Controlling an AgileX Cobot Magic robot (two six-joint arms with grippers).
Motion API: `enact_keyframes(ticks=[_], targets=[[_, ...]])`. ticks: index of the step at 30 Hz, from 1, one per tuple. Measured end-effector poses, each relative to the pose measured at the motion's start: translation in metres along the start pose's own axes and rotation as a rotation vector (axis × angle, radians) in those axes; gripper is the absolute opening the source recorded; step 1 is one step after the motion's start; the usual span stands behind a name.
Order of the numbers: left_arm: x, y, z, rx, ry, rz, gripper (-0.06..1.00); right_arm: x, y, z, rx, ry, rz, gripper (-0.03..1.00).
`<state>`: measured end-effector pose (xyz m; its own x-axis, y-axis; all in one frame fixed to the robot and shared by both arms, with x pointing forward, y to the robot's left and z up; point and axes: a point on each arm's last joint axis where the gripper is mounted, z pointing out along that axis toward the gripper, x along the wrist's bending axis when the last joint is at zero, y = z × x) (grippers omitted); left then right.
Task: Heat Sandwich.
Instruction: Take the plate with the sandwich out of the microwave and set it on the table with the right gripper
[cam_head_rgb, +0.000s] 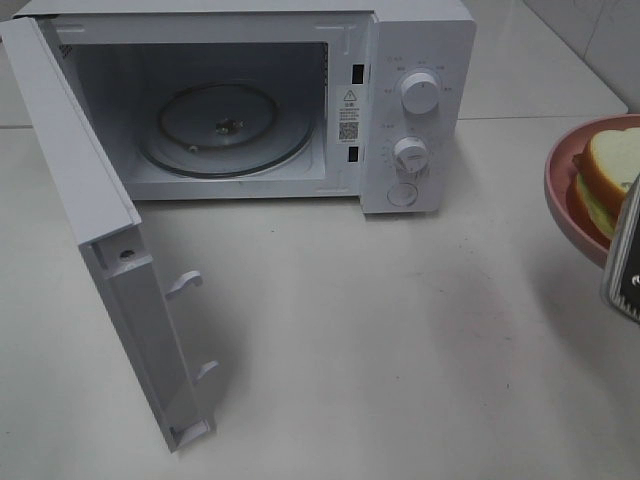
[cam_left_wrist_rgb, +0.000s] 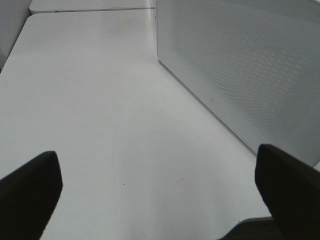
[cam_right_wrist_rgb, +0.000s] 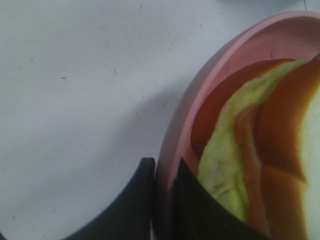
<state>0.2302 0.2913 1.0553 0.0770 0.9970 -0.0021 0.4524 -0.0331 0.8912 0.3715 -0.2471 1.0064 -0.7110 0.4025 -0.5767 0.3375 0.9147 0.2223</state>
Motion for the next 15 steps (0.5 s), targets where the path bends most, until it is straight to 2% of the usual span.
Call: enact_keyframes(ticks=[5,15], targets=[[0.0,0.0,0.0,0.0,0.0,0.0,0.97,-0.004,0.004,0.007,0.078,-0.001,0.073,0.04],[0.0,0.0,0.0,0.0,0.0,0.0,0.97,-0.024,0.031,0.021,0.138,-0.05,0.226,0.04]])
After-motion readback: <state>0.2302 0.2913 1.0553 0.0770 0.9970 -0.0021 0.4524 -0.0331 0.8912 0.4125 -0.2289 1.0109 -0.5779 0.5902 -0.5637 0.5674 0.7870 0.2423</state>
